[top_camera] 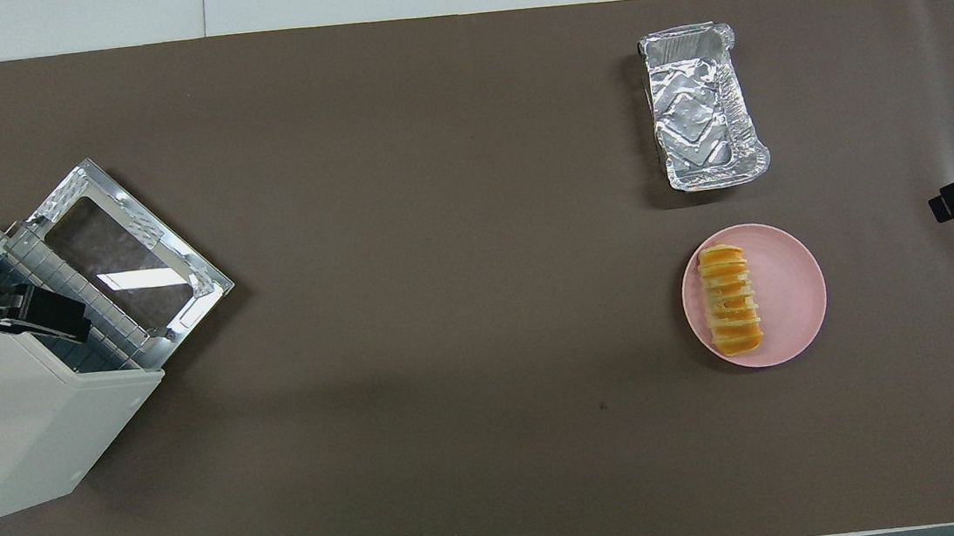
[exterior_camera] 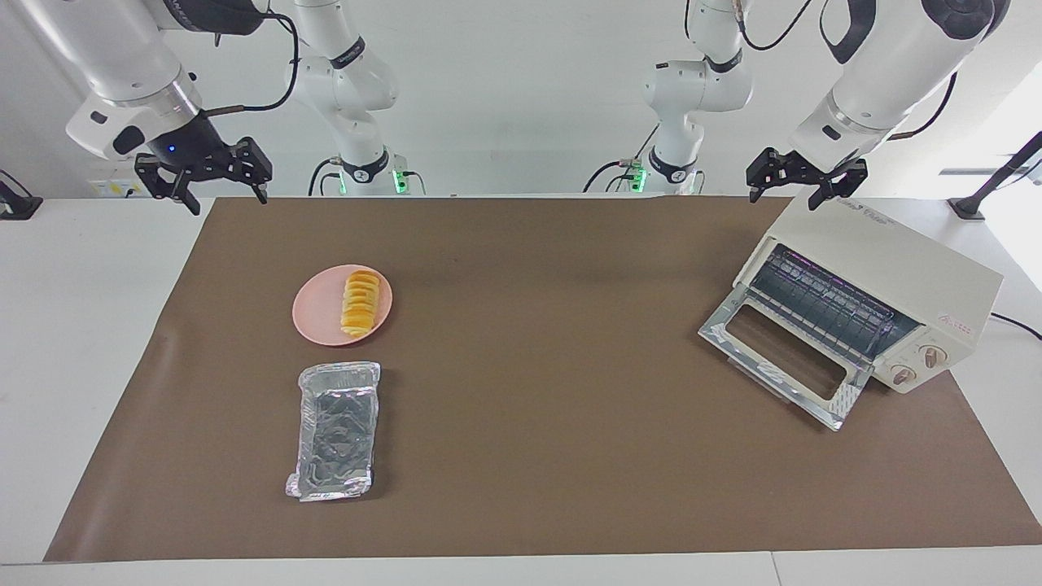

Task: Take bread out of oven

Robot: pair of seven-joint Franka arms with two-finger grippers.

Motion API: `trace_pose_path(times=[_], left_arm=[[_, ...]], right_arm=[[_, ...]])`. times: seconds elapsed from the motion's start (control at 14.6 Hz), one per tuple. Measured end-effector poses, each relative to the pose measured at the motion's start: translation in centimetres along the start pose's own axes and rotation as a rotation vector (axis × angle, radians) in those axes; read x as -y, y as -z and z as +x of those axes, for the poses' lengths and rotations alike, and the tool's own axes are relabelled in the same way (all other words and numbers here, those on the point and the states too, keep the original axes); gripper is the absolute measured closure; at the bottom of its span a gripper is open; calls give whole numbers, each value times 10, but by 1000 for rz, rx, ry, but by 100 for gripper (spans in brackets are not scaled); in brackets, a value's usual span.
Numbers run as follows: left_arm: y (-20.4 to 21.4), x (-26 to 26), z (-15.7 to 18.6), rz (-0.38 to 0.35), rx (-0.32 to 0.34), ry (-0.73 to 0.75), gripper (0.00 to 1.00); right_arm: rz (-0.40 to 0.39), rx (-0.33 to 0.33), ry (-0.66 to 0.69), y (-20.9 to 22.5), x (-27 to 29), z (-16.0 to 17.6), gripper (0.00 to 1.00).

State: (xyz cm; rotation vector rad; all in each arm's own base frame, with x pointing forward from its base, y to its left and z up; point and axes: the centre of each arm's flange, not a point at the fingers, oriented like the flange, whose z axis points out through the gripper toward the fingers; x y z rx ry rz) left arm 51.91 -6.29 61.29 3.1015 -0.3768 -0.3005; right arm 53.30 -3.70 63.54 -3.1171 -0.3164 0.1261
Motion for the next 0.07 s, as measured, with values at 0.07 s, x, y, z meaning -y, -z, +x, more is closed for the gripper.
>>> trace_pose_path(times=[0.07], left_arm=[[0, 0, 0, 0, 0, 0, 0]], right_arm=[[0, 0, 0, 0, 0, 0, 0]])
